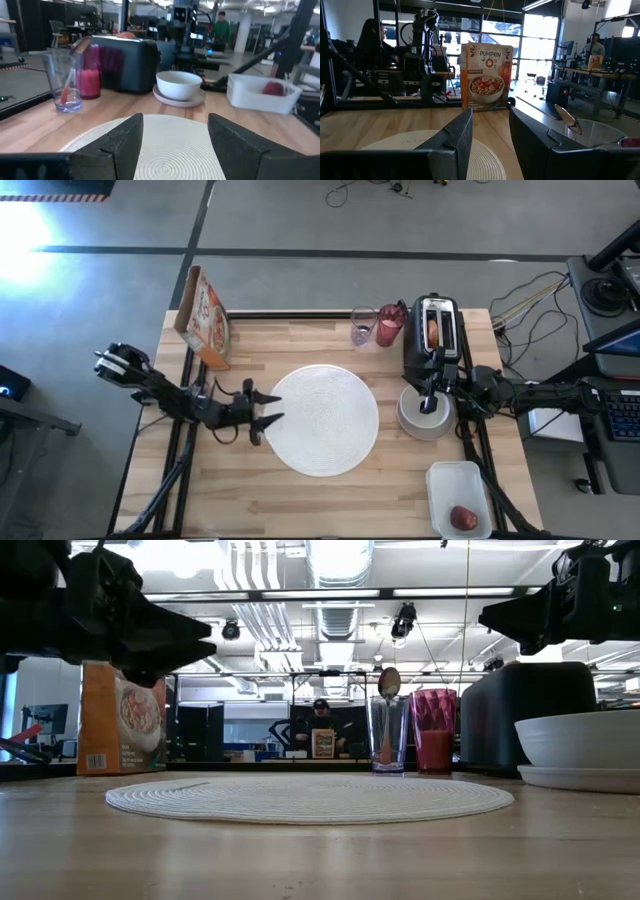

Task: Arrange a breakfast setting
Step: Put the white bowl on the left of the white table mat

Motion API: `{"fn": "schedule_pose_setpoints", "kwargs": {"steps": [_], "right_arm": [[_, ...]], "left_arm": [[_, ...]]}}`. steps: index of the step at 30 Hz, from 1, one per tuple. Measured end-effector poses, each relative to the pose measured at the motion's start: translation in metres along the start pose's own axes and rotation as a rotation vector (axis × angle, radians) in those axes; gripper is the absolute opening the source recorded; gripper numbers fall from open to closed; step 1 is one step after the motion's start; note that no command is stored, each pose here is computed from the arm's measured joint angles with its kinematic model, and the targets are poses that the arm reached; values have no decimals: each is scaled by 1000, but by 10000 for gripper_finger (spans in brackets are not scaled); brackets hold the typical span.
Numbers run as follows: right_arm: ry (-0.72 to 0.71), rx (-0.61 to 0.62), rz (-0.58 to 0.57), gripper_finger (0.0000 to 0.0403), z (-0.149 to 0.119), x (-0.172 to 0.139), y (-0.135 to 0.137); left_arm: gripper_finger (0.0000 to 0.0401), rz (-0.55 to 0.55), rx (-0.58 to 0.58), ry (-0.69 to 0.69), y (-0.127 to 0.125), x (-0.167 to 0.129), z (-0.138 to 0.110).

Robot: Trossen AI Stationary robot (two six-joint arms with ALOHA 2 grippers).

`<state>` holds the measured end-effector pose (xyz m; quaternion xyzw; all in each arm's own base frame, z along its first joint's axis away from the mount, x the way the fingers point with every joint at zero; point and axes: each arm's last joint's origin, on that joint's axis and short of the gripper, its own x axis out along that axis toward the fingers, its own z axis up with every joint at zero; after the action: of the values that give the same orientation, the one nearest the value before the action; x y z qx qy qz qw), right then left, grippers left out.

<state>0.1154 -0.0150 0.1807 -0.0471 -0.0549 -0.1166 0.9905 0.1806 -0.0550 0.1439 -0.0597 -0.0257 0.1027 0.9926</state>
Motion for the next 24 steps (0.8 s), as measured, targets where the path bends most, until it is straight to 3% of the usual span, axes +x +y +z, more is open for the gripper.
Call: {"fn": "schedule_pose_setpoints", "kwargs": {"steps": [19, 24], "right_arm": [[-9, 2, 0, 118, 1, 0, 0], [-56, 186, 0, 118, 5, 0, -1]], "left_arm": [[208, 15, 4, -64, 6, -4, 7], [208, 36, 1, -67, 7, -5, 7]]}}
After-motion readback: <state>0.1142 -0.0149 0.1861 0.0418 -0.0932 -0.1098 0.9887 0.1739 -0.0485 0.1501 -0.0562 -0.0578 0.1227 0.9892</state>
